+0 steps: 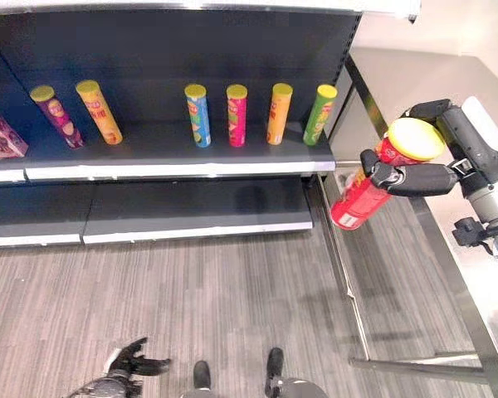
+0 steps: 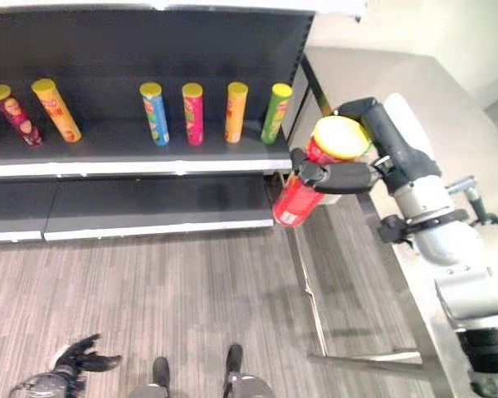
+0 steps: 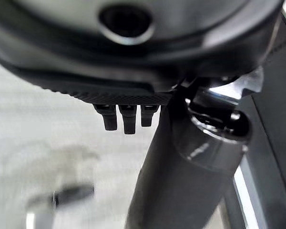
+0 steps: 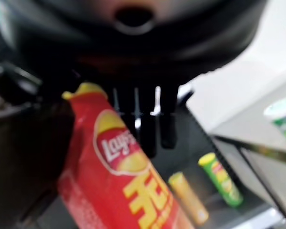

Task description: Put the goods on the table back onto the shelves and tidy them up.

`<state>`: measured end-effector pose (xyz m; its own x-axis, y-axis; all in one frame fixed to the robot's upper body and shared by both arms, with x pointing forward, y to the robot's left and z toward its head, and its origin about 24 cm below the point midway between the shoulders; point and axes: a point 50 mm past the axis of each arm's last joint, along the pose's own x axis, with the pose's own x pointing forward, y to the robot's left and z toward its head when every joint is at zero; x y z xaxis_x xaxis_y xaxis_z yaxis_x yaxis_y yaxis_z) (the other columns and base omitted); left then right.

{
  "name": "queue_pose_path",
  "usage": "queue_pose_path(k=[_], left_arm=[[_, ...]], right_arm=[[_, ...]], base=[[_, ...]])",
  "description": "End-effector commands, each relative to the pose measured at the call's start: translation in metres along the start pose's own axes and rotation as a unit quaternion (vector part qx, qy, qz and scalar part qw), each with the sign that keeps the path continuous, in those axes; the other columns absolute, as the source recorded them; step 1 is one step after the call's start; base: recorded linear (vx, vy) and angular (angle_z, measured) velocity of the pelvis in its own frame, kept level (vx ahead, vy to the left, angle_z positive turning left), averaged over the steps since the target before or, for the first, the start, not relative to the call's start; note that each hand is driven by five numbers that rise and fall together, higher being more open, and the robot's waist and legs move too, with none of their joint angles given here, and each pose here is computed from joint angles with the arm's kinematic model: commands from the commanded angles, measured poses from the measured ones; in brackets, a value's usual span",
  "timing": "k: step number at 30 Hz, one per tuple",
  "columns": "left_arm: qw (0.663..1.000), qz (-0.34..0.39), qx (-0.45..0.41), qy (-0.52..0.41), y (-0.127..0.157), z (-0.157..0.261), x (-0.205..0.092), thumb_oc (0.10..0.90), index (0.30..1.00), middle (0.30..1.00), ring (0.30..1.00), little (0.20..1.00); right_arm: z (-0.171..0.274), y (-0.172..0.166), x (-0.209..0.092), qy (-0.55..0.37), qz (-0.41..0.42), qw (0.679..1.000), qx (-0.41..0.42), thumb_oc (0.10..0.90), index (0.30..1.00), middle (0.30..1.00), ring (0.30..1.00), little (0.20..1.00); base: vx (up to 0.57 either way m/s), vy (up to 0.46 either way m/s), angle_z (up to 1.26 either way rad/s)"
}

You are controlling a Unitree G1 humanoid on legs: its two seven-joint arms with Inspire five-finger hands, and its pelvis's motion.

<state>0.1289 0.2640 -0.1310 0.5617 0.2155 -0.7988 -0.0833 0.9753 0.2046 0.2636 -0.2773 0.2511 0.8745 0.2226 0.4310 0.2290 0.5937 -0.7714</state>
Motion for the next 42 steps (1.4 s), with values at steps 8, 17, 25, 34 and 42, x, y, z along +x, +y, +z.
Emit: queue_pose_path(k=[8, 17, 25, 34, 42], left_arm=[[1.0, 0.009, -0.006, 0.005, 0.009, -0.011, -0.005, 0.8, 0.9, 0.9, 0.9, 0.9], [0.999, 0.024, 0.046, 0.012, 0.021, -0.009, -0.005, 0.8, 0.9, 0.9, 0.9, 0.9], [0.995, 0.063, 0.071, -0.006, 0.047, 0.008, -0.005, 0.8, 0.9, 0.9, 0.9, 0.9], [0.998, 0.01, 0.067, 0.01, 0.008, -0.009, -0.005, 0.8, 0.9, 0.9, 0.9, 0.9], [0.995, 0.005, 0.085, 0.042, 0.008, -0.029, -0.01, 0.8, 0.9, 0.9, 0.9, 0.9]], right_arm=[[0.042, -0.048, 0.012, -0.111, -0.109, 0.988, -0.009, 0.4, 0.3, 0.3, 0.3, 0.3], [0.013, -0.03, -0.013, -0.035, -0.095, 0.995, 0.003, 0.4, 0.3, 0.3, 0.3, 0.3], [0.037, 0.015, 0.019, -0.096, -0.06, 0.992, 0.056, 0.4, 0.3, 0.3, 0.3, 0.3], [0.024, 0.062, 0.019, -0.057, 0.001, 0.997, 0.056, 0.4, 0.3, 0.3, 0.3, 0.3], [0.018, 0.067, 0.018, -0.042, 0.007, 0.998, 0.053, 0.4, 0.3, 0.3, 0.3, 0.3]], base=[[0.07, -0.026, 0.55], [0.29, 0.56, 0.21], [0.13, 0.404, -0.25], [0.13, -0.062, 0.47], [0.09, -0.101, 0.02]])
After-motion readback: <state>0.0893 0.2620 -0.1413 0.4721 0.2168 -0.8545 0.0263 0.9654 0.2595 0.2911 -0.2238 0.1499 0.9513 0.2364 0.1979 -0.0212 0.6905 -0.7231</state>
